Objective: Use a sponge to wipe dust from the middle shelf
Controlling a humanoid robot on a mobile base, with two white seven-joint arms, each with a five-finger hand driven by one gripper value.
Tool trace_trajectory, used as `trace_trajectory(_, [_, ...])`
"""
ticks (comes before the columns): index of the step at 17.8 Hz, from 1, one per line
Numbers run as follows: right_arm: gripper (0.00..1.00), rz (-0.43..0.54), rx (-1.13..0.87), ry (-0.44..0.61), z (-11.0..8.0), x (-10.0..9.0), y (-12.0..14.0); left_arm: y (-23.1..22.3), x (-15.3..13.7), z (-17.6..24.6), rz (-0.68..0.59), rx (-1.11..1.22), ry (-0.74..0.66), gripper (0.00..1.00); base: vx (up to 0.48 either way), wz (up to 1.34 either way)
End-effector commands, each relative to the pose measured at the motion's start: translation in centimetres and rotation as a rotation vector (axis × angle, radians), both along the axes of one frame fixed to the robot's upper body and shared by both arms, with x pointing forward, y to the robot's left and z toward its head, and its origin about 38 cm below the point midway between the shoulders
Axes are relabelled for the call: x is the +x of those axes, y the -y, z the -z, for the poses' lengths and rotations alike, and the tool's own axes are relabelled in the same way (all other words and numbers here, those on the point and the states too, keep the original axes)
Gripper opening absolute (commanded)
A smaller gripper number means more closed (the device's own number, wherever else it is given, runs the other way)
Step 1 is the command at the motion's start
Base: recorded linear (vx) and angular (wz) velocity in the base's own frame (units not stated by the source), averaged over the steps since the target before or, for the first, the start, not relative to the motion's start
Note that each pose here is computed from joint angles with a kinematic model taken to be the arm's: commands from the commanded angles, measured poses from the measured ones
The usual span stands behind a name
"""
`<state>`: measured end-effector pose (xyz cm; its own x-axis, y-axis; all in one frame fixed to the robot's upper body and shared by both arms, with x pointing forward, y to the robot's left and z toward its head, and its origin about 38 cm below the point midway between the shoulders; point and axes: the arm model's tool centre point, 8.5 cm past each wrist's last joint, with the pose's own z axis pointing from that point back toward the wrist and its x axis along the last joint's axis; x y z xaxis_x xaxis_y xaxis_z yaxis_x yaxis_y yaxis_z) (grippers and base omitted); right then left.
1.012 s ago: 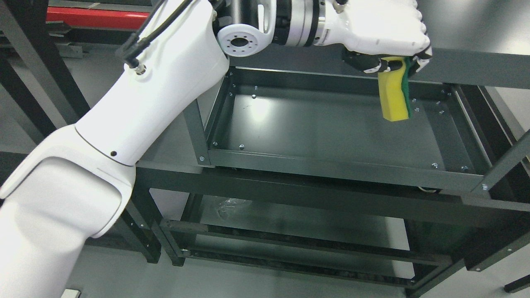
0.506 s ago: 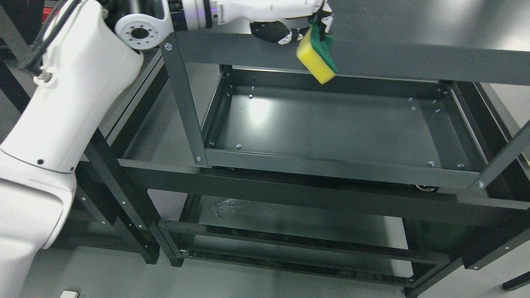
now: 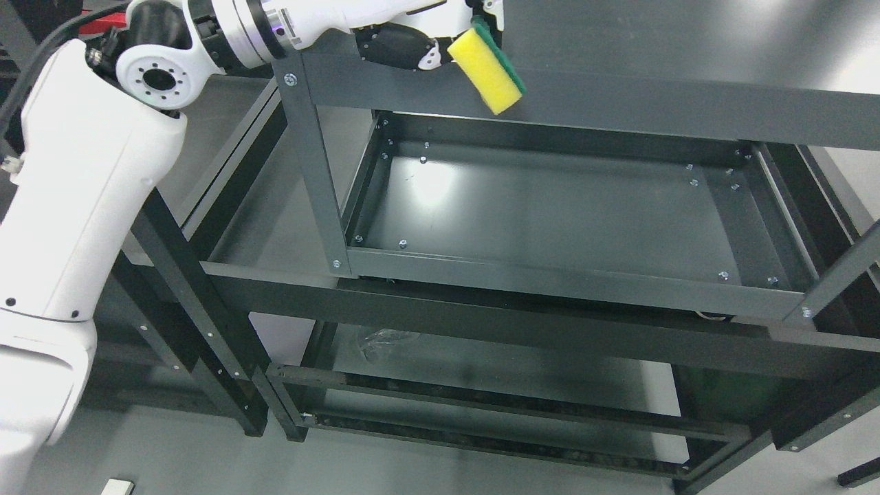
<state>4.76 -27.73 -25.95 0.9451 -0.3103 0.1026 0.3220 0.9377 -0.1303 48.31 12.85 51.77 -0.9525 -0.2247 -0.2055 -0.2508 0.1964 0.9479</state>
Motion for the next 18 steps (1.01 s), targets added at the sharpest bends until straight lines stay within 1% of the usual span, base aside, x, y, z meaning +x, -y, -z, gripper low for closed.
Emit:
trace_trajectory(1, [1.0,0.005,0.003,-0.052,-0.1,-0.2,1.0,8.4,-2.6,3.4,0.304,-0.169,-0.154,0.01,0.0,0.0])
trace_trajectory(3, [1.0,0.005,0.003,-0.052,-0.1,-0.2,1.0,12.2,-3.2,8.8,0.399,-0.214,-0.31,0.01,0.0,0.0])
trace_trajectory(4, [1.0,0.005,0.003,-0.052,-0.1,-0.2,1.0,12.4,-3.1,12.0,0.407,-0.241,-0.391,0.01,0.0,0.0])
trace_trajectory(7, [1.0,0.005,0.003,-0.052,-0.1,-0.2,1.0,11.6,-2.4,21.6,0.367,-0.321,-0.651,0.01,0.0,0.0])
trace_trajectory(8, [1.0,0.005,0.003,-0.052,-0.1,-0.2,1.0,11.4,-2.2,24.0,0.358,-0.383,-0.736,0.01,0.0,0.0])
trace_trajectory(11, [1.0,0.005,0.003,-0.05,-0.1,-0.1,1.0,9.7,-1.6,28.7,0.322,-0.553,-0.921,0.01,0.0,0.0])
trace_trajectory(13, [1.0,0.005,0.003,-0.052,-0.1,-0.2,1.0,8.4,-1.6,30.6,0.301,-0.658,-0.983,0.0,0.0,0.0])
trace_trajectory(14, [1.0,0.005,0.003,-0.052,-0.1,-0.2,1.0,7.3,-1.3,30.9,0.272,-0.737,-0.986,0.0,0.0,0.0])
trace_trajectory(15, [1.0,0.005,0.003,-0.052,-0.1,-0.2,1.0,4.8,-0.5,31.1,0.203,-0.898,-0.971,0.0,0.0,0.0])
trace_trajectory(16, [1.0,0.005,0.003,-0.052,-0.1,-0.2,1.0,3.1,0.0,31.4,0.158,-0.986,-0.959,0.0,0.0,0.0])
trace_trajectory(18, [1.0,0.005,0.003,-0.052,-0.1,-0.2,1.0,-0.1,0.3,32.6,0.09,-1.093,-0.946,0.0,0.0,0.0])
